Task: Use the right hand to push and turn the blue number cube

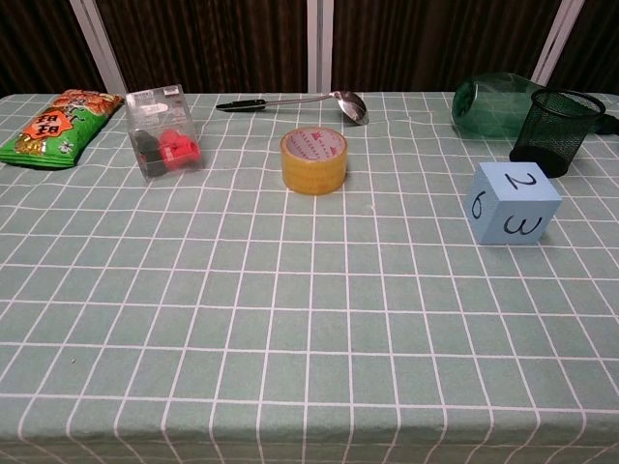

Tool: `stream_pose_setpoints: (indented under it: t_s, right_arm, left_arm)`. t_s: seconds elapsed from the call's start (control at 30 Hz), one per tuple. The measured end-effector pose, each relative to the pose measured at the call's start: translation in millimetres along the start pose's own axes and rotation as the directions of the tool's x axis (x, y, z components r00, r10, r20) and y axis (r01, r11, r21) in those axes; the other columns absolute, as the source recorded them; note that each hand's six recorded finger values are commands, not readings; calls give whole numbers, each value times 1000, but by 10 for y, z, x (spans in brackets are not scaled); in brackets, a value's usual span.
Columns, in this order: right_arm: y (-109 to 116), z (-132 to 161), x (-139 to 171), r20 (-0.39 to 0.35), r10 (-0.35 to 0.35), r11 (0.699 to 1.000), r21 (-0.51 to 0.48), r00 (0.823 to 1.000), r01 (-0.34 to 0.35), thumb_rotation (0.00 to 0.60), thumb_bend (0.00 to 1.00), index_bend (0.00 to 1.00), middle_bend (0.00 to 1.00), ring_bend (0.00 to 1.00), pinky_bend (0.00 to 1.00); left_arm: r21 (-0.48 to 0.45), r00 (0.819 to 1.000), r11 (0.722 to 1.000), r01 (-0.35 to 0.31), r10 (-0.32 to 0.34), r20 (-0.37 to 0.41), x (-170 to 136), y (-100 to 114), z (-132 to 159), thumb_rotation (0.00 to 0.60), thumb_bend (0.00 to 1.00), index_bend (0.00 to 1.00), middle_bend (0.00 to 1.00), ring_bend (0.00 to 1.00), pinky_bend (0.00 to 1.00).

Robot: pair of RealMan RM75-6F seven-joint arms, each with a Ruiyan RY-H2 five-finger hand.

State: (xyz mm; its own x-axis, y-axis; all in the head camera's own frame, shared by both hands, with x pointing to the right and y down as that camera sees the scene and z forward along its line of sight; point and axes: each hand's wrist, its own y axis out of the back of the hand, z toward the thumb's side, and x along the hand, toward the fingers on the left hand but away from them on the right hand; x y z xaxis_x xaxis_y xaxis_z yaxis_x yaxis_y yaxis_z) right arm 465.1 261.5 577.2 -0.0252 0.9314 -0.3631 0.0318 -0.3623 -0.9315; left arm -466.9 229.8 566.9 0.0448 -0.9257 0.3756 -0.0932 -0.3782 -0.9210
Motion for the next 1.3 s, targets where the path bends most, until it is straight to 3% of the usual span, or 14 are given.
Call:
stream_pose_setpoints:
  t_s: [0.27,0.6,0.67,0.73,0.77,0.83,0.9,0.93,1.03,1.3]
  right_arm:
    - [6,-40,-12,13,19,1000,-8,1000,-19,600,10,0,0,0,0]
    - [9,-39,-57,18,101,995,-5,995,-101,600,46,0,0,0,0]
    - [24,-42,-75,17,106,994,7,994,-106,600,189,0,0,0,0]
    - [33,-42,-97,18,112,993,21,994,-113,600,600,0,3,1,29]
    - [36,-40,-106,18,116,993,29,993,-117,600,779,0,22,23,92]
    - [45,-24,-138,13,122,991,53,992,-123,600,976,0,151,172,296]
    - [48,19,-182,-3,128,989,79,992,-128,600,1000,0,399,439,513]
    - [41,41,-199,-11,134,987,85,991,-133,600,1000,0,501,526,578]
    - [16,94,-241,-31,156,983,101,987,-152,600,1000,0,677,620,652]
    - [-42,293,-409,-79,227,965,153,971,-214,600,1000,0,955,799,707]
  left_arm:
    - [-10,1000,1000,0,0,9,3,4,28,596,0,46,0,0,5]
    - [-22,1000,1000,16,-16,19,22,-18,44,598,0,46,0,0,5]
    - [-28,1000,999,16,-15,17,18,-35,38,596,0,46,0,0,5]
    - [-36,1000,999,20,-19,17,15,-62,48,596,0,46,0,0,5]
    - [-36,1000,999,22,-21,19,15,-71,53,597,0,46,0,0,5]
    - [-32,999,999,28,-27,23,17,-94,65,598,0,46,0,0,5]
    - [-31,999,999,35,-35,27,23,-118,78,600,0,46,0,0,5]
    - [-32,999,999,40,-39,29,29,-133,88,600,0,46,0,0,5]
    - [-32,999,999,43,-42,35,47,-148,111,600,0,46,0,0,5]
    - [-28,998,998,50,-49,41,65,-159,126,600,0,46,0,0,5]
